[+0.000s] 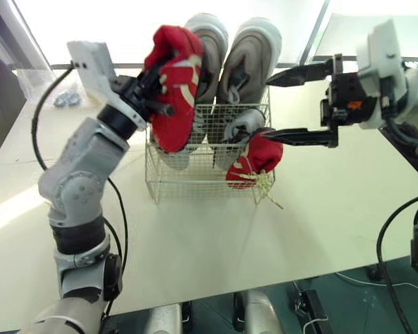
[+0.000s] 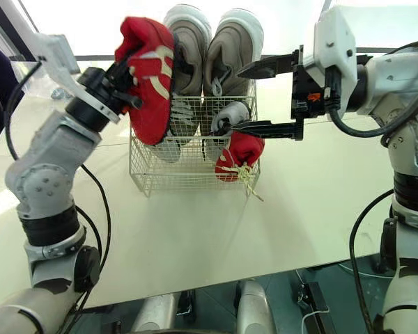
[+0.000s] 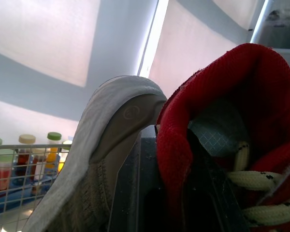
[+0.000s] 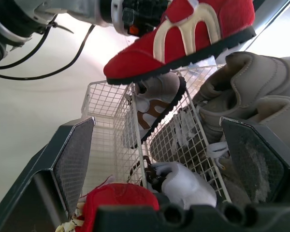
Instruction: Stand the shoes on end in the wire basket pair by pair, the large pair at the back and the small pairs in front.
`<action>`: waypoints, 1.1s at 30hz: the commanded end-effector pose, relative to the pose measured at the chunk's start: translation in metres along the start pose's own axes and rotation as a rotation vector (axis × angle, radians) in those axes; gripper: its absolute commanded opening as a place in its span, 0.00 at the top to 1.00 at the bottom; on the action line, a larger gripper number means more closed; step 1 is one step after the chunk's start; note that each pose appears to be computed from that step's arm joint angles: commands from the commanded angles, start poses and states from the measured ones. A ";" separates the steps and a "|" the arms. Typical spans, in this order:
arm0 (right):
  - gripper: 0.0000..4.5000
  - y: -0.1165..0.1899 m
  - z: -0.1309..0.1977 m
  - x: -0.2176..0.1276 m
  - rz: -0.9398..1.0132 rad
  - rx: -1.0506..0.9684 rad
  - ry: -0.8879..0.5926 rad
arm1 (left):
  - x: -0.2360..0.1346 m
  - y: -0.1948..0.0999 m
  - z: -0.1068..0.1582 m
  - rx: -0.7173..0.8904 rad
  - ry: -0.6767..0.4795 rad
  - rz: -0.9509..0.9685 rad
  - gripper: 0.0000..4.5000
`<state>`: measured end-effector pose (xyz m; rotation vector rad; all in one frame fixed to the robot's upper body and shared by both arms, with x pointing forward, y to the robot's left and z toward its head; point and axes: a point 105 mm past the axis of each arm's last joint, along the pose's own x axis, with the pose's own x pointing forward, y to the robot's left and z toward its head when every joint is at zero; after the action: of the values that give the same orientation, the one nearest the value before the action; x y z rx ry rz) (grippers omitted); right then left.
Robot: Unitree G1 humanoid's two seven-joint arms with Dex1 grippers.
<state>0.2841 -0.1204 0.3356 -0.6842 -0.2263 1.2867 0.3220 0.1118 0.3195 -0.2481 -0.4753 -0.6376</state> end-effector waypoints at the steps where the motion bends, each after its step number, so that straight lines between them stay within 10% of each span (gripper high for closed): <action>1: 0.00 -0.006 0.015 0.008 -0.006 -0.074 -0.031 | -0.005 -0.002 0.004 0.096 -0.048 0.024 0.99; 18: 0.00 -0.015 0.022 0.013 0.034 -0.121 -0.048 | -0.043 -0.003 -0.067 0.404 -0.256 0.255 0.99; 33: 0.00 -0.017 0.022 0.012 0.051 -0.124 -0.023 | -0.075 0.006 -0.137 0.364 -0.187 0.348 0.90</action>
<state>0.2952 -0.1025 0.3482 -0.7573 -0.2680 1.3538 0.3127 0.0974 0.1942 -0.0200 -0.8387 -0.2167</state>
